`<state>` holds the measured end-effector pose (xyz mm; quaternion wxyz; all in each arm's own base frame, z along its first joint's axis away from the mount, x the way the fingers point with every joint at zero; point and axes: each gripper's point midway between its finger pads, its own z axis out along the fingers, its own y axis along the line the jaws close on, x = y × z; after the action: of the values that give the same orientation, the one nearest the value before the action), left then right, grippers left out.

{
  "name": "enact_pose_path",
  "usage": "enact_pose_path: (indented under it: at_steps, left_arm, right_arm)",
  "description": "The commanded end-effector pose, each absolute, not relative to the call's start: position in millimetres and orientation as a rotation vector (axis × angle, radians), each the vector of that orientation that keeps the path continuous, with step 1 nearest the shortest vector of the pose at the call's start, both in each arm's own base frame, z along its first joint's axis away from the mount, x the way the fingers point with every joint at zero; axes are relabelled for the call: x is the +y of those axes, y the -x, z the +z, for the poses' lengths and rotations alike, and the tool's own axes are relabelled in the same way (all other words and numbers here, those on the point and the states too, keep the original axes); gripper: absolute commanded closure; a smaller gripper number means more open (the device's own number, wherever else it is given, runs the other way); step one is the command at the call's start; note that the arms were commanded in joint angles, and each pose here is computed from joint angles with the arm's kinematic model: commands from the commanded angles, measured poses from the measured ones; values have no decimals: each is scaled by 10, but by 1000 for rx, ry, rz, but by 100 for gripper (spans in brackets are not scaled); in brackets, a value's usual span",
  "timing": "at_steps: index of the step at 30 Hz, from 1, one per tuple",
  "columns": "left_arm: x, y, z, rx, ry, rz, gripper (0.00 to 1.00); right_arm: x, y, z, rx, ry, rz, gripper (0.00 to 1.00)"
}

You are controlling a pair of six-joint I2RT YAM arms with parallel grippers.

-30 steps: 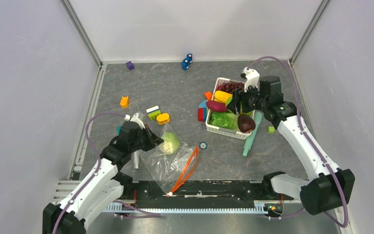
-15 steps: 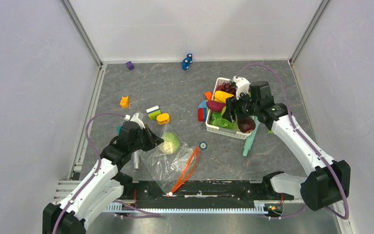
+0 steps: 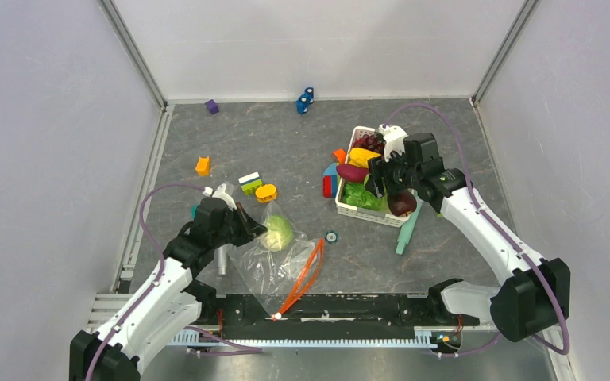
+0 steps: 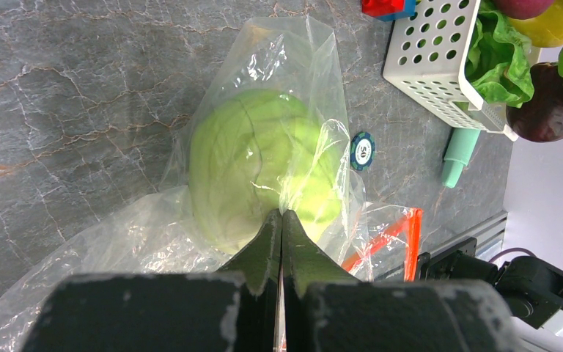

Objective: Open the zip-top bag and remove the fake food
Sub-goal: Place the fake fruit in the bin.

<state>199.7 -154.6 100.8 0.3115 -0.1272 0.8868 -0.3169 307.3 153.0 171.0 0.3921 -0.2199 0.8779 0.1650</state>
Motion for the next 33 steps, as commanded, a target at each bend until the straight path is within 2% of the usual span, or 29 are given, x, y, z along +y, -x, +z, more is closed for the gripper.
enact_pose_path:
  at_steps: [1,5,12,21,33]
  left_arm:
    - [-1520,-1910,899,2391,284,-805,98]
    - [-1527,-1911,919,2391,280,-809,98]
    - [-1525,-1914,946,2391,276,-806,98]
    - [-1539,-1947,991,2384,245,-803,98]
    - [-1557,-2074,1003,2394,181,-759,98]
  right_arm:
    - [1556,-3253,2164,2083,511,402,70]
    - [1498,-3504,2705,1999,448,375,70]
    - [1117,-3982,2902,2021,312,329,70]
    - [610,-4353,2661,2069,185,271,70]
    - [610,-4825,2202,2126,211,293,70]
